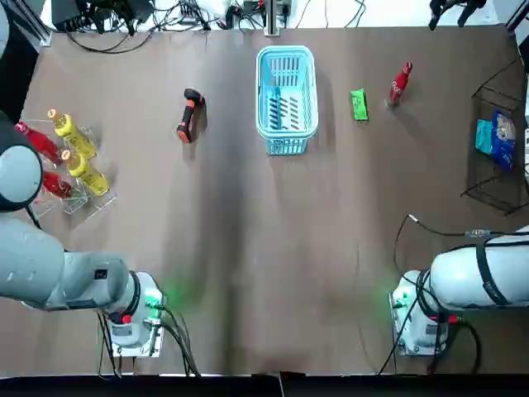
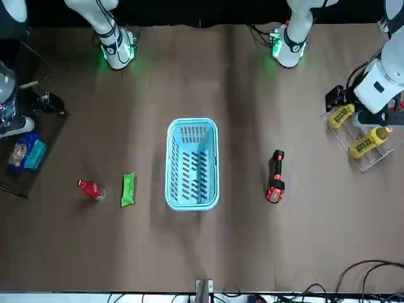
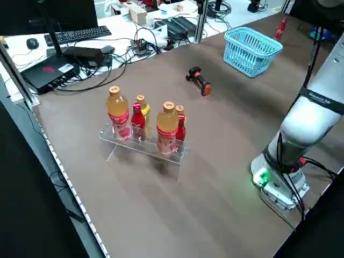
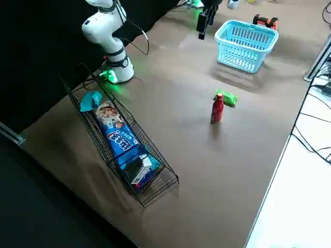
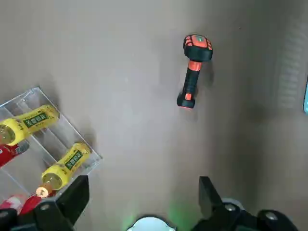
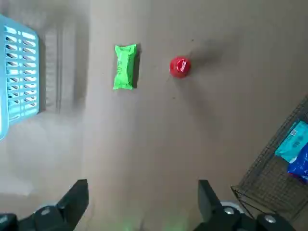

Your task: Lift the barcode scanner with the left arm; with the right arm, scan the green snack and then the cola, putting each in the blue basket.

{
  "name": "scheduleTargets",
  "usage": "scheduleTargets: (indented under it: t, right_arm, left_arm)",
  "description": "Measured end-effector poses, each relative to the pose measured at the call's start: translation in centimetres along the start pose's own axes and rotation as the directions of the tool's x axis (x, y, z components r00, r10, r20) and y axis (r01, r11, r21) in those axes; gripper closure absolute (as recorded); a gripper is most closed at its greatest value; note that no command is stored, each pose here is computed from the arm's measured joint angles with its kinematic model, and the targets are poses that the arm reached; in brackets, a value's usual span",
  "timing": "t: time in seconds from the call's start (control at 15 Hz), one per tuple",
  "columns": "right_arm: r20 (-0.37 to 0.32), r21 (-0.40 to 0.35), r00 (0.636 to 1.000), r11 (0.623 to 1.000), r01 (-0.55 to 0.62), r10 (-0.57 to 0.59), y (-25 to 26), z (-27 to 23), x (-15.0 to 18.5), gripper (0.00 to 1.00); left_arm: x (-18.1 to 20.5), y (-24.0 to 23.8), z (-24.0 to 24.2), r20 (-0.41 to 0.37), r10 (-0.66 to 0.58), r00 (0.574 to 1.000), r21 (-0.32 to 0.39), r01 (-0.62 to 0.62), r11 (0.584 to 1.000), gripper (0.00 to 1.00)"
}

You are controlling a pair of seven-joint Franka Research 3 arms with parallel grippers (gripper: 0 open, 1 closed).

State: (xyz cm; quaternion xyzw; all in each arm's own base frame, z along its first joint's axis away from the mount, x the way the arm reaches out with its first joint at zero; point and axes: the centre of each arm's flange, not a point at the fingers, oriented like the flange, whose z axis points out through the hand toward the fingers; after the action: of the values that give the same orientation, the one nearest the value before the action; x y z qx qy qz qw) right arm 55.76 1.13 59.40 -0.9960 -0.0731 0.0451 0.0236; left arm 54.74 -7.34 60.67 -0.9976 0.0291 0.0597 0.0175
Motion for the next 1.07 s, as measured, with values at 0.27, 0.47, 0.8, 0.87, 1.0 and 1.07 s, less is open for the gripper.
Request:
scheduleTargets:
  t: [0.27,0.47,0.8,0.87,1.0,1.07]
  right_arm:
    - [-0.013,-0.001,1.0,1.0,-0.004,0.004,0.2,-0.1,0.1,0.0]
    - [-0.059,-0.008,0.998,1.0,-0.001,0.001,0.3,-0.6,0.6,0.0]
    - [-0.102,-0.017,0.994,0.999,0.047,-0.049,-1.9,0.5,2.2,0.0]
    - [-0.077,-0.013,0.995,0.998,0.057,-0.058,-2.4,1.8,2.7,0.0]
    - [0.026,0.002,0.995,0.996,0.092,-0.092,-4.2,7.8,5.1,0.0]
    - [0.055,0.007,0.994,0.995,0.095,-0.096,-4.4,9.8,5.9,0.0]
  left_arm:
    - [0.0,0.0,0.0,-0.003,0.005,1.0,0.0,-0.005,1.0,0.0]
    - [0.7,-0.1,1.0,0.016,0.006,1.0,-0.002,-0.006,1.0,0.0]
    - [4.9,-1.2,8.2,0.114,-0.001,0.993,-0.014,0.002,1.0,0.0]
    - [6.2,-1.1,10.3,0.119,0.001,0.993,-0.02,0.001,1.0,0.0]
    - [9.5,-0.8,16.1,0.101,0.006,0.995,-0.038,-0.002,0.999,0.0]
    - [10.1,-0.7,17.7,0.083,0.007,0.997,-0.043,-0.004,0.999,0.0]
